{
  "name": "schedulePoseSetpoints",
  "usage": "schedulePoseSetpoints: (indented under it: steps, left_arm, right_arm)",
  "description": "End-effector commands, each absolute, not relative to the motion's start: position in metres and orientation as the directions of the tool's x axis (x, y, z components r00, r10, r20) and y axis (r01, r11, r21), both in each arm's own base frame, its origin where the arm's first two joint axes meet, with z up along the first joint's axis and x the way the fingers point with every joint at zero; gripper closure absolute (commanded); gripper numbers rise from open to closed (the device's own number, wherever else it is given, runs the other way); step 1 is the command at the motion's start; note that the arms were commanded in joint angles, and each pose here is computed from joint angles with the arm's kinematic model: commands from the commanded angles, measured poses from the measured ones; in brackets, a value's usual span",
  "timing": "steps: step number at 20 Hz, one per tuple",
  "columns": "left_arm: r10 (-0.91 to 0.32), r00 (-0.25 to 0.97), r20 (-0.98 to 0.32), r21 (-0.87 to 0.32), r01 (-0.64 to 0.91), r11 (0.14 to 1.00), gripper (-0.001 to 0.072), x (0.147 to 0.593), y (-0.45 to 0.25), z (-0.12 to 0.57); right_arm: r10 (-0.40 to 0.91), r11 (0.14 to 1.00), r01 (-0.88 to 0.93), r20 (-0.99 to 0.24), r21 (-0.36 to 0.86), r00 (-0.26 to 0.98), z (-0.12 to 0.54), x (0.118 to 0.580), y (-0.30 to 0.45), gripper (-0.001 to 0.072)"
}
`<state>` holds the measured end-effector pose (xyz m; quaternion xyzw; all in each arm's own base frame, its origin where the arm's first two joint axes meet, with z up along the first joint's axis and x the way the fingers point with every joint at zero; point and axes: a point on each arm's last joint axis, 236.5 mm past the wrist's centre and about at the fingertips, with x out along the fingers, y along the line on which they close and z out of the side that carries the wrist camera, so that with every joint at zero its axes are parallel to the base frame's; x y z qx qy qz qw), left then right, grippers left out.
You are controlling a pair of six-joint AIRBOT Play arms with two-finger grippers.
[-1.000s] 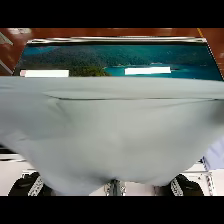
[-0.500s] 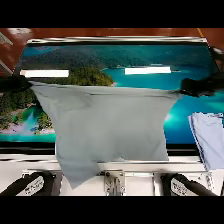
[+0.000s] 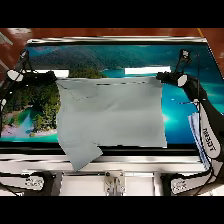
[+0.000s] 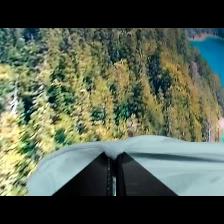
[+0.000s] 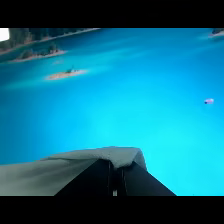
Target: Fold the shirts.
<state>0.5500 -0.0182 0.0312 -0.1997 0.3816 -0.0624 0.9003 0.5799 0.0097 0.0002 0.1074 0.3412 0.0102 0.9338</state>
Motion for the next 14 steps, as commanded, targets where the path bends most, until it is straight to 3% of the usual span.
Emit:
schedulePoseSetpoints:
  steps: [1,8,11,14]
  left_arm:
    - [-0.256,0.714,-0.652,-0.418,-0.057,0.907,0.0673,0.569,-0.031,0.002]
    - [-0.338,0.595,-0.729,-0.449,-0.043,0.892,0.0673,0.538,-0.039,-0.01]
    - [-0.461,0.343,-0.818,-0.505,-0.046,0.862,0.0673,0.475,-0.048,-0.03]
    - [-0.458,0.126,-0.88,-0.467,-0.049,0.883,0.0674,0.422,-0.035,-0.045]
  right_arm:
    - [0.075,0.973,0.079,-0.617,0.218,0.783,-0.024,0.593,0.008,0.0647]
    - [0.149,0.962,0.081,-0.747,0.263,0.648,-0.034,0.554,0.017,0.0647]
    - [0.21,0.96,0.071,-0.866,0.27,0.455,-0.046,0.502,0.023,0.0647]
    - [0.213,0.97,0.064,-0.95,0.233,0.229,-0.069,0.449,0.018,0.0647]
